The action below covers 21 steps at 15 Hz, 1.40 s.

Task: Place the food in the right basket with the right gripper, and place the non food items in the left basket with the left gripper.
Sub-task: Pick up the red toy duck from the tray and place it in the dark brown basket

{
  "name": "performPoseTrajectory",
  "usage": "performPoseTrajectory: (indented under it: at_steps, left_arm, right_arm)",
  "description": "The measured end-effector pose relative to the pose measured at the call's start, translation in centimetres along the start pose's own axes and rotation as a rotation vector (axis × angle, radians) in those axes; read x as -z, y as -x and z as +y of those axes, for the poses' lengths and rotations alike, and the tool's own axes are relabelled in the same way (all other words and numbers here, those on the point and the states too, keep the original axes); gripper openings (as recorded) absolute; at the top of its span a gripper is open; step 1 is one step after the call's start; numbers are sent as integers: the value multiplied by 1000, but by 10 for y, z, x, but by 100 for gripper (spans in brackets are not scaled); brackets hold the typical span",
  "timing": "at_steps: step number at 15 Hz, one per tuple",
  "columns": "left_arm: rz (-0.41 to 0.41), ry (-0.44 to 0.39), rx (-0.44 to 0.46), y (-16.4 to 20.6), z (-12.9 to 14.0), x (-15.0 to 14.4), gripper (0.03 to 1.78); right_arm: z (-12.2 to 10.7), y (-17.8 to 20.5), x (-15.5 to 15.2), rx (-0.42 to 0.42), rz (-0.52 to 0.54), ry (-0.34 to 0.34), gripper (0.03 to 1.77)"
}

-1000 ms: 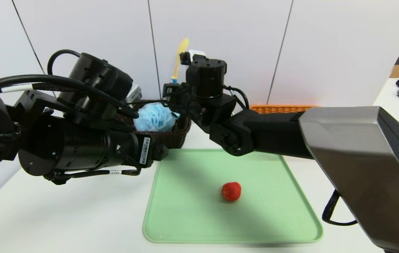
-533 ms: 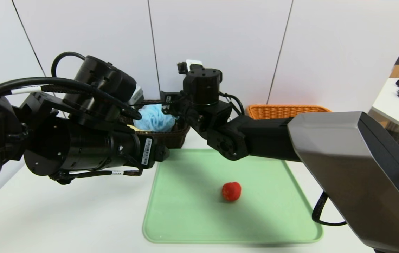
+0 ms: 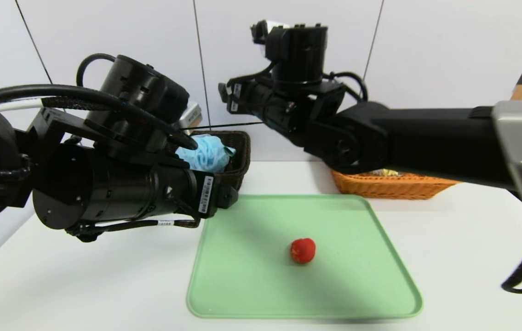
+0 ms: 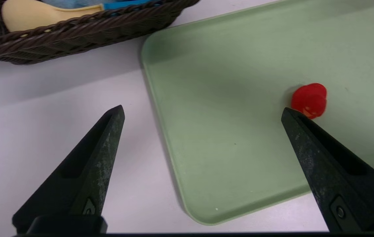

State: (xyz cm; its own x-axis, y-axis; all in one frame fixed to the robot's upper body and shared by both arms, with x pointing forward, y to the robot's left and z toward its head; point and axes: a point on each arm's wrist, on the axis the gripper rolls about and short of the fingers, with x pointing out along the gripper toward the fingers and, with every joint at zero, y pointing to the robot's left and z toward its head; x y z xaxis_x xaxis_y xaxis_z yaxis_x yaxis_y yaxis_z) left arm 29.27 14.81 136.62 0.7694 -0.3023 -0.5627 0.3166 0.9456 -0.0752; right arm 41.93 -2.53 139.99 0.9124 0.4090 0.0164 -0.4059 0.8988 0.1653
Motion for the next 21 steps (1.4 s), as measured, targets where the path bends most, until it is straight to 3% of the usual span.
performPoseTrajectory:
  at_steps: [4,9,11,15,18,21]
  left_arm:
    - [-2,-28,140,-1,-24,2,169]
    - [-22,-40,302,-8,-43,7,169]
    - [-22,-98,354,-14,-47,17,169]
    - [-100,-259,401,-39,-49,45,169]
    - [-146,-291,410,-63,-55,62,169]
    - [-148,-295,411,-82,-59,73,169]
  right_arm:
    - [-32,63,-64,75,117,51,158]
    - [-130,137,-109,406,306,87,164]
    - [-158,161,-111,516,347,71,166]
    - [-176,194,-99,607,388,-1,168]
    - [-178,215,-80,628,427,-8,169]
    - [-180,233,-70,642,395,-16,169]
